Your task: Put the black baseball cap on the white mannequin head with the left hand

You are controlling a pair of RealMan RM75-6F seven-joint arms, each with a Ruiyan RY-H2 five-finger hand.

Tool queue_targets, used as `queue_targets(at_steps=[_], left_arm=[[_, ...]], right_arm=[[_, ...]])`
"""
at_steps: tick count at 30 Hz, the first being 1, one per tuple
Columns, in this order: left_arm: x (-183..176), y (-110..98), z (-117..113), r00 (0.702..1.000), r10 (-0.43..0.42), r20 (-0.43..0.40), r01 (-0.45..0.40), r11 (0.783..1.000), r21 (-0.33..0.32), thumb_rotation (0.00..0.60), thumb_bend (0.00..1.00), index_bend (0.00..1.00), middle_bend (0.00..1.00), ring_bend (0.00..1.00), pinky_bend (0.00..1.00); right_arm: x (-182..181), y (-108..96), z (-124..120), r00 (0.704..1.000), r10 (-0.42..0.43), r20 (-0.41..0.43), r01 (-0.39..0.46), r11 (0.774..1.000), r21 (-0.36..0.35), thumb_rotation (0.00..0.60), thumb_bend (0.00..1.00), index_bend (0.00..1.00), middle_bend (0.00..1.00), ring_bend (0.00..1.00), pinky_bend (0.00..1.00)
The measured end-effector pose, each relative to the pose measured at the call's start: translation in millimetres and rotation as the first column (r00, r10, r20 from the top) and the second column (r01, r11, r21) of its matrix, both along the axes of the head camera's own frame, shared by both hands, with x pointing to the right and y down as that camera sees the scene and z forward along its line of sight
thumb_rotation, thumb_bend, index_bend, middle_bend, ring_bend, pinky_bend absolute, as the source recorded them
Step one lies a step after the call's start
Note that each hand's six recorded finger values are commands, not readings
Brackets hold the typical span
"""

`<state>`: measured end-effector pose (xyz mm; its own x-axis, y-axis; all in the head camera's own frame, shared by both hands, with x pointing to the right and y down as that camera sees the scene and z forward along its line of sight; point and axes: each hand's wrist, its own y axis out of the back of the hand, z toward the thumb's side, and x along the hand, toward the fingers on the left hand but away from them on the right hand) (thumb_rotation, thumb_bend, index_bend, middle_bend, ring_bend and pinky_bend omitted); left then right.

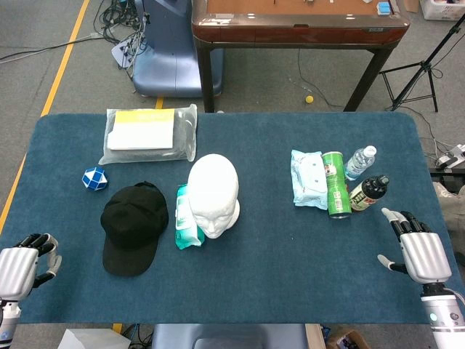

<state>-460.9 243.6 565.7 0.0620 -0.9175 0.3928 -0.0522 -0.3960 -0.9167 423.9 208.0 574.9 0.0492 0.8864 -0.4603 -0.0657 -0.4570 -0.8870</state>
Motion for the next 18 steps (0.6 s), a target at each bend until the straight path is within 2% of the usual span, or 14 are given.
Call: queue_targets(at_steps=[11, 18], left_arm=[[-2, 3, -7, 1.000, -0.011, -0.001, 0.011, 1.000, 0.025, 0.600, 0.35, 0.20, 0.45, 0.36, 0.55], [9, 6, -9, 0.999, 0.032, -0.023, -0.032, 0.999, 0.037, 0.600, 0.32, 0.20, 0.45, 0.36, 0.55]], right_arm=[[-9, -3, 5, 1.000, -0.026, -0.006, 0.026, 0.999, -0.021, 0.600, 0.00, 0.12, 0.22, 0.15, 0.32], [-8, -4, 5, 1.000, -0.016, -0.001, 0.016, 1.000, -0.018, 0.600, 0.00, 0.12, 0.22, 0.15, 0.32]])
